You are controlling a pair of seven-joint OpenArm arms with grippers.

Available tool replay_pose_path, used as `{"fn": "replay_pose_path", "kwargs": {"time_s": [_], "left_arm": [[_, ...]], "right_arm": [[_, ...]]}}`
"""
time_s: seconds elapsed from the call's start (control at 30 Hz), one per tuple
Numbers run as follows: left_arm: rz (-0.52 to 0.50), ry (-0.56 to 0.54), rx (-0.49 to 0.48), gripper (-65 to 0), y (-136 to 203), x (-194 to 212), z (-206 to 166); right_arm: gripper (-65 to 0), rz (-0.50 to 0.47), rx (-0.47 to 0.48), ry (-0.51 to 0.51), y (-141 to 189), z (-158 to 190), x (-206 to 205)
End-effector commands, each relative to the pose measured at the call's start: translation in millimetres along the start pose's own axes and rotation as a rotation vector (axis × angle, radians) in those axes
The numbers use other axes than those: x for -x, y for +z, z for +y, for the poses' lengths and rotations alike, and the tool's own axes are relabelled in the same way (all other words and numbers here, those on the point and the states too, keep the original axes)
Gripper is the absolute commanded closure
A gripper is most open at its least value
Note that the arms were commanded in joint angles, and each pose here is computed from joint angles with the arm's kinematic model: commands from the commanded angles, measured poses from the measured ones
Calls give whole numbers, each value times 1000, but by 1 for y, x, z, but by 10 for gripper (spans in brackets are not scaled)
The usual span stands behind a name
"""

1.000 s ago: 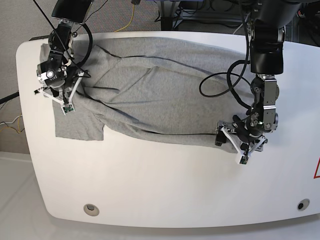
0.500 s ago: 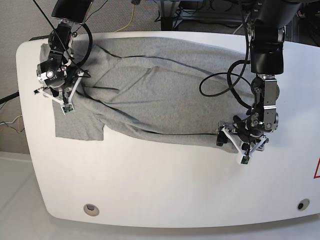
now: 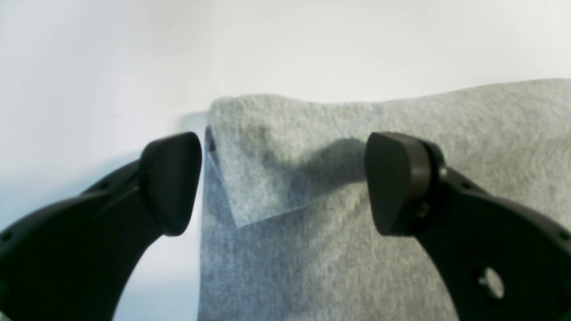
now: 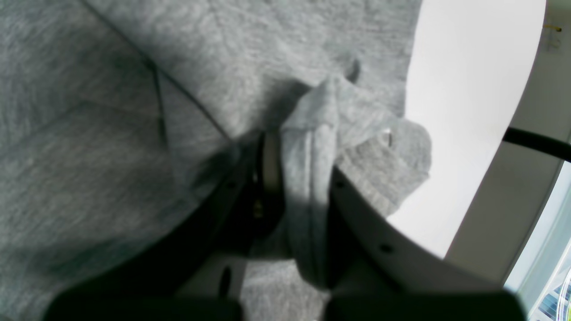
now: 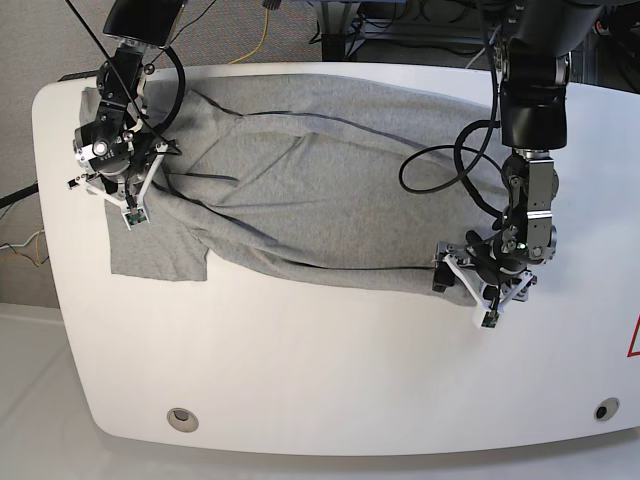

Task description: Fold the T-shirt properly

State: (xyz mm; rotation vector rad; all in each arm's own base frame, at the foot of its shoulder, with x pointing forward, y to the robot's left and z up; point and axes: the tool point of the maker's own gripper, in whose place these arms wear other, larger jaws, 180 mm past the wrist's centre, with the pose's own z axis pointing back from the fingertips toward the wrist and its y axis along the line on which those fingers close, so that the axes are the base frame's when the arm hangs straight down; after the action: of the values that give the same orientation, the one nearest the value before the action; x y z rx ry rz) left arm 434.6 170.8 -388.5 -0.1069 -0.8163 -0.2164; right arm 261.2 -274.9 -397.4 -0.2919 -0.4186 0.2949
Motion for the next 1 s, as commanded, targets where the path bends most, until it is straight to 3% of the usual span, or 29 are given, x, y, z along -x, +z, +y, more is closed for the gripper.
{"fn": "replay_pose_path", "kwargs": {"time_s": [0.0,0.23,0.33,0.53,0.6,0.97], "left_arm": [[-36,12,-5,-535,-1,-16,5],[-37,40,-2,-492,-10,-2,7],[-31,50,-2,-394,-13,3,8],[-12,71,17,-67,-19,10,-2],[-13,69,20,-3,-19,10,-4],[0,65,21,-30,-18,10,-5]], "right_arm": [[0,-25,31,-1,5,-11,-8],[0,-24,31,-1,5,-11,-8],[0,-24,31,-1,5,-11,-8],[0,-24,30,1,5,-11,-8],[0,-24,30,1,5,-11,-8],[0,-24,30,1,5,-11,-8]]}}
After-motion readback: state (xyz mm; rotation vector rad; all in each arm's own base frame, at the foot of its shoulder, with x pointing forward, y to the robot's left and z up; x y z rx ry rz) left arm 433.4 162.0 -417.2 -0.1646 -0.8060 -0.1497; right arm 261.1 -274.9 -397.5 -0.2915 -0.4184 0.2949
